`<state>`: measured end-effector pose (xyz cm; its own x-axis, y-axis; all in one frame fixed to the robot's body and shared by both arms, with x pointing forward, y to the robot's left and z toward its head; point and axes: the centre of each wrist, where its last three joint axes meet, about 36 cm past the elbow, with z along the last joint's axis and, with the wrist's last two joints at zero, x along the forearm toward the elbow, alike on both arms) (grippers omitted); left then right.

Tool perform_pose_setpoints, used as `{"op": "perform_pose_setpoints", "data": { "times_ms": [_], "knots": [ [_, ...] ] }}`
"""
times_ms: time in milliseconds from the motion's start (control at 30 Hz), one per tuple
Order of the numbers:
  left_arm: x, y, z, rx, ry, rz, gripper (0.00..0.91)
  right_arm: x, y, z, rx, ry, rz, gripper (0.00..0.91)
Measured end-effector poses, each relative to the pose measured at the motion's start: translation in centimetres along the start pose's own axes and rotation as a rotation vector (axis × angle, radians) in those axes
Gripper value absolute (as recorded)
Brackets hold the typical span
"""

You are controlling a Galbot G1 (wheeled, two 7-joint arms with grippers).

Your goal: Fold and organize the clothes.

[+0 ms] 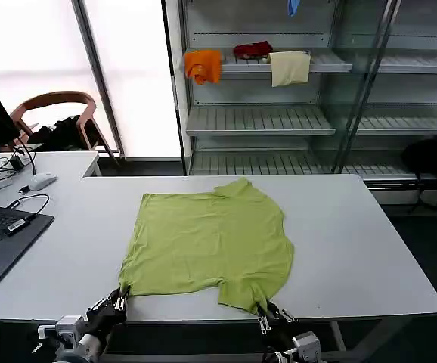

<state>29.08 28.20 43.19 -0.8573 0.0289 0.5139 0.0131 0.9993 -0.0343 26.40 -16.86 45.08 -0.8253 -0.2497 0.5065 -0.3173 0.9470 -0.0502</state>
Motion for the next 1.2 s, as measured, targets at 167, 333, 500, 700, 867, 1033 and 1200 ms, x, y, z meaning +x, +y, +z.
{"op": "perform_pose_setpoints", "data": {
  "times_ms": [167,333,500,700,867,1033,1200],
  "knots": [
    [0.0,-0.1,-0.1,-0.010,-0.014,0.004,0.000,0.3,-0.2,-0.4,0.008,-0.028,0.002,0.000],
    [0.2,-0.3,-0.6,-0.006,-0.049,0.004,0.000,0.7,-0.8,-1.5,0.013,-0.067,0.009,0.000],
    [0.4,-0.7,-1.5,0.012,-0.086,0.012,0.000,0.6,-2.3,-2.8,0.024,-0.099,0.029,0.000],
    [-0.1,-1.1,-2.5,0.028,-0.114,0.015,0.000,-0.1,-4.5,-4.6,0.039,-0.147,0.049,0.000],
    [-1.2,-1.6,-3.8,0.047,-0.143,0.012,0.000,-1.4,-6.7,-5.8,0.070,-0.173,0.041,0.000],
    [-2.7,-2.2,-5.0,0.058,-0.175,0.003,0.000,-3.1,-8.4,-6.5,0.089,-0.174,0.024,0.000],
    [-4.7,-2.6,-5.9,0.072,-0.200,-0.020,0.000,-5.0,-9.5,-6.9,0.093,-0.173,0.017,0.000]
  ]
}}
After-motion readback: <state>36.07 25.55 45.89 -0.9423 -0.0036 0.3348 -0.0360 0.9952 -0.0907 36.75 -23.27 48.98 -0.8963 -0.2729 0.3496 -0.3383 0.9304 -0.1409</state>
